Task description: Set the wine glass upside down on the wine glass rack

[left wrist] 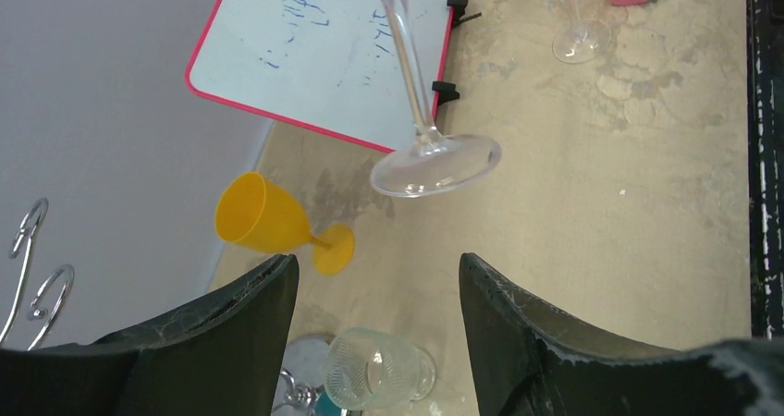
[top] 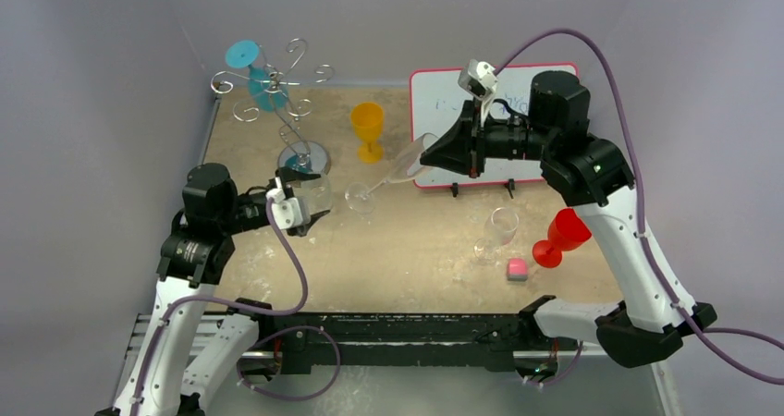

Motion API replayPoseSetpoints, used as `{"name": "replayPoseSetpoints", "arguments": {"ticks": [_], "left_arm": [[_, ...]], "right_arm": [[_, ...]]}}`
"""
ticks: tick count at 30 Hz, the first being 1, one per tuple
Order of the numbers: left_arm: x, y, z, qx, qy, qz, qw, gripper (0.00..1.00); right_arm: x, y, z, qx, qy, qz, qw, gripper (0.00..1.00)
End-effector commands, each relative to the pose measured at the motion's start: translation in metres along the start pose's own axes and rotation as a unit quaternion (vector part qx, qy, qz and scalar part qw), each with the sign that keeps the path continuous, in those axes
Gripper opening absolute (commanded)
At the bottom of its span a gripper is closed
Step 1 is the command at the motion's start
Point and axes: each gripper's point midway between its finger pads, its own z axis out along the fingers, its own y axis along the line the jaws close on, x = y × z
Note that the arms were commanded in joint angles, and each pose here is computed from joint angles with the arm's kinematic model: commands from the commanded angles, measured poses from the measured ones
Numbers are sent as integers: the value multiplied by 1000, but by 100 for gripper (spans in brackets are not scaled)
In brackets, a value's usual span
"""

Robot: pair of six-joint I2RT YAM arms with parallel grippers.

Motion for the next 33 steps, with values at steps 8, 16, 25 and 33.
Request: {"name": "replayPoseSetpoints", "arguments": {"ticks": [8,16,25,33], "left_arm": [[-23,-27,-8,56,-47,82,994,62],[-38,-40,-14,76,-77,106,988,59],[-47,-47,-16,97,-93,105,985,55],[-48,-56,-17,120,-105,102,982,46]], "right_arm": [[-47,51,-8,-163,-52,-45,984,0],[-50,60,-5,-223,-51,-27,973,0],[-40,55,3,-239,-39,0,970,0],[-40,51,8,-243,-47,5,969,0]]}}
